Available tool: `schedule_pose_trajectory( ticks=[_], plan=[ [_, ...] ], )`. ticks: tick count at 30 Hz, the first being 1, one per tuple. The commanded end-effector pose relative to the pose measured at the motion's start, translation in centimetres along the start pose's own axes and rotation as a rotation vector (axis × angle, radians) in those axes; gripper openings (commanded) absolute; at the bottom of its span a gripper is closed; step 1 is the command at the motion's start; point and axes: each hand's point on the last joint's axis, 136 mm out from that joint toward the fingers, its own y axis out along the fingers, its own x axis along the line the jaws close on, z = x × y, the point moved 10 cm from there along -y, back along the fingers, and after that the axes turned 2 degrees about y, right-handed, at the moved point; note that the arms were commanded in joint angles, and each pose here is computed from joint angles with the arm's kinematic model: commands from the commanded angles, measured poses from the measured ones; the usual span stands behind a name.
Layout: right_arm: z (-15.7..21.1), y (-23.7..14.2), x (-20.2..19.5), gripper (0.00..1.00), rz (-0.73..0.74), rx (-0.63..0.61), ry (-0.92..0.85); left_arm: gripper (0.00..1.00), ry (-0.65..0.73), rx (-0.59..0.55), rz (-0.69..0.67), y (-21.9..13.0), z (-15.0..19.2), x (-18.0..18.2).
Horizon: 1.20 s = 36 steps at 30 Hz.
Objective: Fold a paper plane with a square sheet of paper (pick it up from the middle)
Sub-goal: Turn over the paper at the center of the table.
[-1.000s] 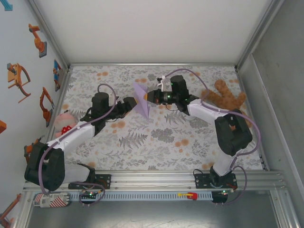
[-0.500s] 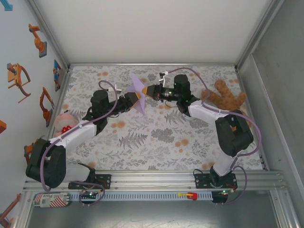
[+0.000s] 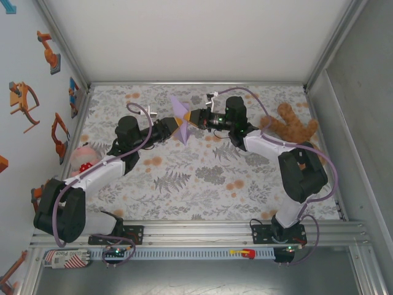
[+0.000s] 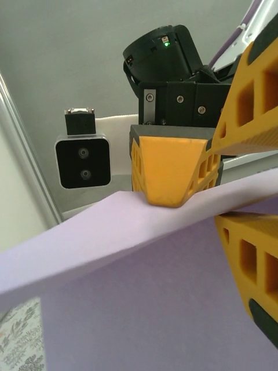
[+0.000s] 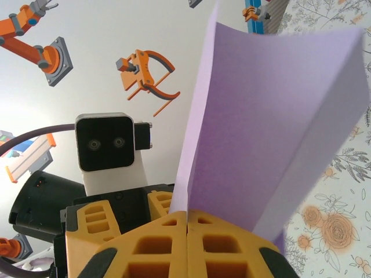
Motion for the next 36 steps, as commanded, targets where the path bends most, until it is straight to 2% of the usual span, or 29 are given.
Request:
schedule_pose_trajectory(
  ticks=[1,7,16,24,27,30,34,36],
  plan=[
    [-0.2,-0.9,1.8,0.00,-0.049,-0.007,-0.045,0.29,0.013,0.010,0.035,0.2,-0.1,-0.4],
    [-0.1,-0.9,1.7,0.00,-0.051,-0.002,-0.045,0.24,-0.014,0.019,0.005,0.5,0.0,0.2],
    [-0.3,-1.3,1.7,0.01,-0.048,-0.014,-0.045,0.10,-0.024,0.013,-0.038,0.6,0.0,0.7],
    [-0.5,-4.3,0.4,0.30,0.027,-0.096,-0.042,0.09,0.025,0.007,-0.144,-0.1,0.1,1.1],
    [-0.3,-6.0,-0.1,0.36,0.120,-0.128,-0.065,0.09,0.059,0.021,-0.228,-0.5,0.1,1.3],
    [0.2,-7.5,-0.2,0.39,0.295,-0.143,-0.117,0.09,0.101,0.041,-0.336,-0.9,0.1,1.4],
    [0.8,-9.5,0.5,0.41,0.545,-0.176,-0.225,0.10,0.188,0.079,-0.595,-2.0,-0.1,1.2],
    [1.1,-10.4,0.8,0.41,0.626,-0.193,-0.258,0.10,0.238,0.099,-0.750,-2.5,-0.4,1.1]
  ],
)
